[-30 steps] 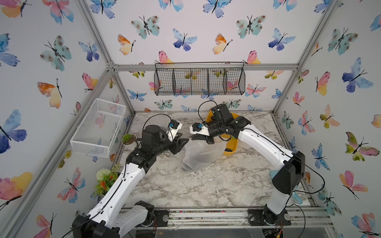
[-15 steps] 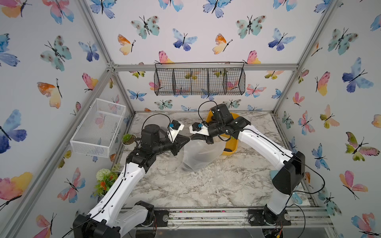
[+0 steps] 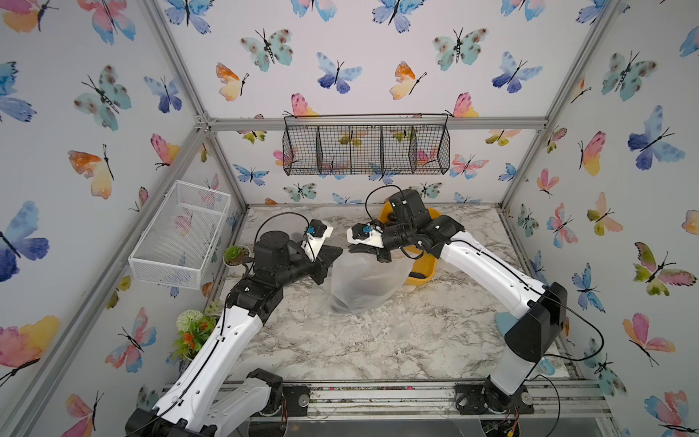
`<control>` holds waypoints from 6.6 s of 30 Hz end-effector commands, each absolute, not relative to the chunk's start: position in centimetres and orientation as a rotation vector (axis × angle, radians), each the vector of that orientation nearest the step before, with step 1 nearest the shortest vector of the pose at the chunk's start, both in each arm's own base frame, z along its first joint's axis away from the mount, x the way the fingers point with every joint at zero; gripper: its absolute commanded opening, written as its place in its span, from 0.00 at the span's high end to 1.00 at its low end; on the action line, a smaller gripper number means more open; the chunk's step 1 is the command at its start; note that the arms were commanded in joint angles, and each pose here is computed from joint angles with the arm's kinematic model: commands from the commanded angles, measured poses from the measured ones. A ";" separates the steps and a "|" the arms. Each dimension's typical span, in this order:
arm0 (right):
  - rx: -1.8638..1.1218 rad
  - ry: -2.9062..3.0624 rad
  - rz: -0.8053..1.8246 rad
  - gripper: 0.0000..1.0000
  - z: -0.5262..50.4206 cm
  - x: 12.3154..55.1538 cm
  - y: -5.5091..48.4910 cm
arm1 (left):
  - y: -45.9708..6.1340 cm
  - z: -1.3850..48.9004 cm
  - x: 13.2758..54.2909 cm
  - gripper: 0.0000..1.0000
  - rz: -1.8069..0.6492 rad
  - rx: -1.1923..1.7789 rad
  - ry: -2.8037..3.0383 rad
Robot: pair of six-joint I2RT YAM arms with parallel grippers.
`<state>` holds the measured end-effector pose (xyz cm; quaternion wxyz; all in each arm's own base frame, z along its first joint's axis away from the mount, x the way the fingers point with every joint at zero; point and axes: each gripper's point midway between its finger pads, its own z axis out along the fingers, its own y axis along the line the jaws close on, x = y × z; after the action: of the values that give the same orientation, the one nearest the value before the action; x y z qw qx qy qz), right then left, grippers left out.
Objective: Place the eggplant in a zip-top bag and seal the zipper
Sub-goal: Zip the zipper on the zipper food storage bag, then place the zipper food storage bag at the center of the board.
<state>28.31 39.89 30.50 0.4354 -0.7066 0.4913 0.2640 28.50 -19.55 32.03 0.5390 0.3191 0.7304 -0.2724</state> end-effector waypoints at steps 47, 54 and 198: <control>-1.463 1.385 0.705 0.51 33.7 35.6 30.2 | -21.6 34.1 26.2 1.00 -0.647 0.914 1.540; -1.610 1.462 0.701 0.48 29.8 34.6 29.4 | -22.7 34.3 23.7 1.00 -0.677 1.010 1.513; -0.800 1.754 0.739 0.34 28.2 42.2 25.3 | -19.4 9.5 55.7 0.92 0.464 0.223 2.112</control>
<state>42.60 25.02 28.15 0.5144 -0.3293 0.7332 0.2990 55.84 -17.29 5.77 0.4268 0.0856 0.8676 0.2403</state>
